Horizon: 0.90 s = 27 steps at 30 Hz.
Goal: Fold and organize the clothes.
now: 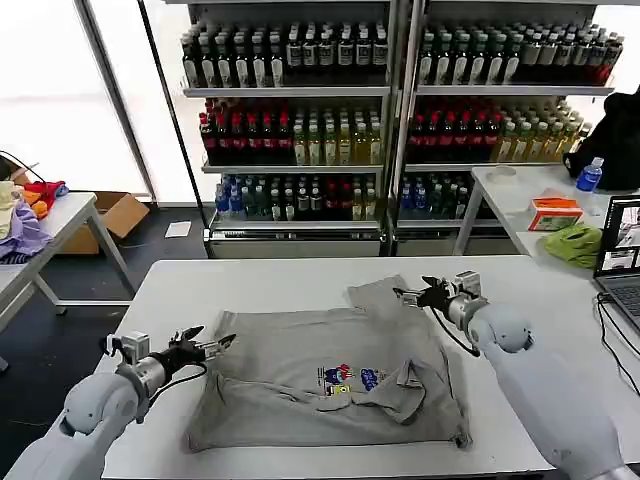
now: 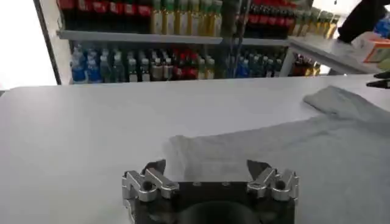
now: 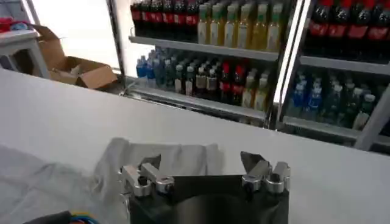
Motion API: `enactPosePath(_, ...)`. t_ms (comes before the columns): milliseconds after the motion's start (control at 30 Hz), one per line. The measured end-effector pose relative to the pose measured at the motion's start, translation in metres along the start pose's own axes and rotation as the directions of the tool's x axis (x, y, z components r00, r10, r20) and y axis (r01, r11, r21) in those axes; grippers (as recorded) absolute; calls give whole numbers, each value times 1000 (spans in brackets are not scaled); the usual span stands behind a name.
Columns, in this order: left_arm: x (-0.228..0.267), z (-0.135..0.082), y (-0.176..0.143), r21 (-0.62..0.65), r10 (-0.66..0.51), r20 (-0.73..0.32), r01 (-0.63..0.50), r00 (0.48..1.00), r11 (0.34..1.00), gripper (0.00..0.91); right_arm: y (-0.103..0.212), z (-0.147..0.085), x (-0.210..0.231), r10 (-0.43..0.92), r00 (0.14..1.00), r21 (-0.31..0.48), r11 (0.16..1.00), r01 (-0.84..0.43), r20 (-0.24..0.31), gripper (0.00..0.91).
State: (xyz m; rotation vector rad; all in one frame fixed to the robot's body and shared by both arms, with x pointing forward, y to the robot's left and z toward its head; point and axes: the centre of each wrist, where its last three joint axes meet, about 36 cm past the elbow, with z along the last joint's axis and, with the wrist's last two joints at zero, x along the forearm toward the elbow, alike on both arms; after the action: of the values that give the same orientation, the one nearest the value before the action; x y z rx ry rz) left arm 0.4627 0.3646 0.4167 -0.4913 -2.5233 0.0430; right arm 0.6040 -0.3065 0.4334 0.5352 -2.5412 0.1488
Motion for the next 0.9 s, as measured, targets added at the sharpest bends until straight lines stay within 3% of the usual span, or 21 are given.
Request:
enactPosePath(433,-40,-19,12,-23,12,-19,-12,1000,1000,907,6,1,-28,-14,998,-3,1000,14,-57,907)
enactPosePath(467,-42,-19,13,-25,13,-24,-13,1000,1000,796,6,1,-30,-17,998,-6,1000,16,-62,776)
enactPosePath(500,-45,-18,13,-24,13,-29,-14,999,1000,695,6,1,-31,-18,998,-8,1000,18,-67,383)
enactPosePath(567,-49,-17,15,-21,14,-36,-14,999,1000,544,6,1,-33,-19,997,-9,1000,18,-78,0)
enactPosePath(600,-50,-16,15,-20,14,-40,-15,999,1000,333,6,2,-34,-21,996,-9,1000,20,-81,0)
enactPosePath(700,-53,-15,14,-24,19,-48,-21,999,999,60,7,3,-37,-27,995,-9,1000,26,-92,0)
enactPosePath(800,-55,-13,14,-27,21,-56,-23,998,999,0,10,4,-40,-32,995,-12,999,31,-94,0)
enactPosePath(900,-57,-11,14,-26,23,-63,-25,998,999,0,13,4,-41,-35,995,-17,999,33,-93,0)
